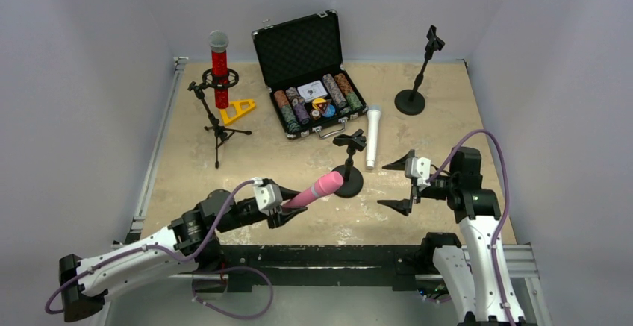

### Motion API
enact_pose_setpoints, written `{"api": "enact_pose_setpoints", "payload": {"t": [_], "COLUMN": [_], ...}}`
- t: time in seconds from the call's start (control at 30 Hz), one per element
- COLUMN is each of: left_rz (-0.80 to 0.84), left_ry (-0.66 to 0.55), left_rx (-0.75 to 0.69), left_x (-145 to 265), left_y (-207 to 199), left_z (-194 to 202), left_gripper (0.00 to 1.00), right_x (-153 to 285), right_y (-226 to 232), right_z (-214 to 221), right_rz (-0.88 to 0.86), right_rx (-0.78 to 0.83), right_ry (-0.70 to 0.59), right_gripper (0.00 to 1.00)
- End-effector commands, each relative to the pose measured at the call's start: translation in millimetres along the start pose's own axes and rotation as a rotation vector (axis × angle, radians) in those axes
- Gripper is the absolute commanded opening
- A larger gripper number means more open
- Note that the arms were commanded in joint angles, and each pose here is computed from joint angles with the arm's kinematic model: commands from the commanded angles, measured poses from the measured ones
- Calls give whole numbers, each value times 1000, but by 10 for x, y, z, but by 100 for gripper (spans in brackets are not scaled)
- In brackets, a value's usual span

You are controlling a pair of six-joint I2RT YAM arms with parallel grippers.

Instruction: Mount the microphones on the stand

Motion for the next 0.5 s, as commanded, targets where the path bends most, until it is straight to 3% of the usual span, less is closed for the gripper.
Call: {"api": "enact_pose_setpoints", "payload": {"t": [0.0,0.47], "left_rz": [-12,-74], "left_ry": [-121,-237], "left_rx": [34,83], "left_x": [12,1], "left_y": [52,239], "left_z": [-361,-636], "left_gripper": [0,0], "right_x": [-10,-20], "right_y": [-1,-2], "right_z": [-11,20], "right_rz": [-15,-21], "right_rx": [12,10], "right_ry": [-32,-35], "right_gripper": [94,94]}}
Point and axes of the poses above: each gripper's point midway between its finger pads, its own x axis back along the fingers, its own y axis along the line the jaws close on, z = x × y, the point moved 8 cm from there along x, back along the fingers, and after that the axes turned 2 degrees about x, right-handed, at the moved point
